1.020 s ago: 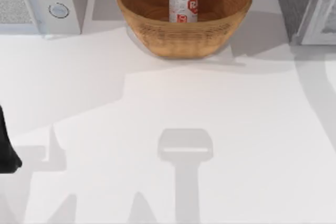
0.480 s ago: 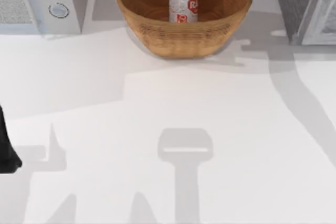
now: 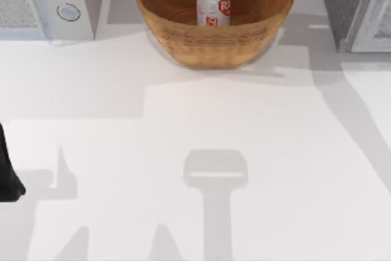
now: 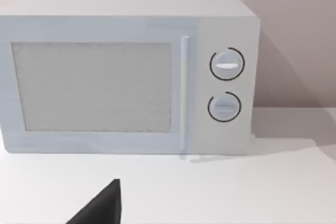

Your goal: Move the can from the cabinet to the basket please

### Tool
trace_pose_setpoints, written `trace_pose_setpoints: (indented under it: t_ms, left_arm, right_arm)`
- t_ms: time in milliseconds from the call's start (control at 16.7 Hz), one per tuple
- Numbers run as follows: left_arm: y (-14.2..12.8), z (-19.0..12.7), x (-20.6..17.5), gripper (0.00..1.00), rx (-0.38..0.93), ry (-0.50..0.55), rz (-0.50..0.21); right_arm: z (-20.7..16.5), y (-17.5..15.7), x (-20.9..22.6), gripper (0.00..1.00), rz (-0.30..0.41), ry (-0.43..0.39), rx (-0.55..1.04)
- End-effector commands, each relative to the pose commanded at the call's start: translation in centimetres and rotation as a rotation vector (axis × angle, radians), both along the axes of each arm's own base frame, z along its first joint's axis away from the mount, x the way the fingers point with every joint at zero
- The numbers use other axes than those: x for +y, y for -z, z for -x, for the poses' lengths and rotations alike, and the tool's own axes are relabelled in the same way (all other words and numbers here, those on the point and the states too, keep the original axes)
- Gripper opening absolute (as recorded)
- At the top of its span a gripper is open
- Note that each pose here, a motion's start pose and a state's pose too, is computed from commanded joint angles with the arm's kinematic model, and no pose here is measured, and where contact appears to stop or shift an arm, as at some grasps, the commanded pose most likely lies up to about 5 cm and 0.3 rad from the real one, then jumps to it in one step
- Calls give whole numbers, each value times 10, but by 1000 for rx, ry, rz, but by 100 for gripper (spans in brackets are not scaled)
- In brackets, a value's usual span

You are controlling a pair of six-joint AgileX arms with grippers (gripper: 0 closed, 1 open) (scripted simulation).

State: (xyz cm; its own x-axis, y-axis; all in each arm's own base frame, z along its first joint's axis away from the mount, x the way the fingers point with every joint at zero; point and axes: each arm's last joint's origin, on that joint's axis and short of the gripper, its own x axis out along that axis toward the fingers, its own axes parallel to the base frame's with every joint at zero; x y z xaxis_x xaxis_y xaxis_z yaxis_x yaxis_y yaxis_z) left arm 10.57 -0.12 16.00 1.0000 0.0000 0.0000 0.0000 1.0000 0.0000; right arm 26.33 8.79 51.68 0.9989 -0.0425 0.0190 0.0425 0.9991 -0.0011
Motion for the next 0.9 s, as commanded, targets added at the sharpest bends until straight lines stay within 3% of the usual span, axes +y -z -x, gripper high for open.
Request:
trace_pose_setpoints:
  t_ms: [240, 600, 900]
  left_arm:
    - [0, 0, 0, 100, 0, 0, 0]
    - [0, 0, 0, 100, 0, 0, 0]
    - [0, 0, 0, 100, 0, 0, 0]
  right_arm:
    - [-6, 0, 0, 100, 0, 0, 0]
    - [20, 1, -11, 100, -8, -10, -31]
    - [61, 41, -38, 100, 0, -13, -23]
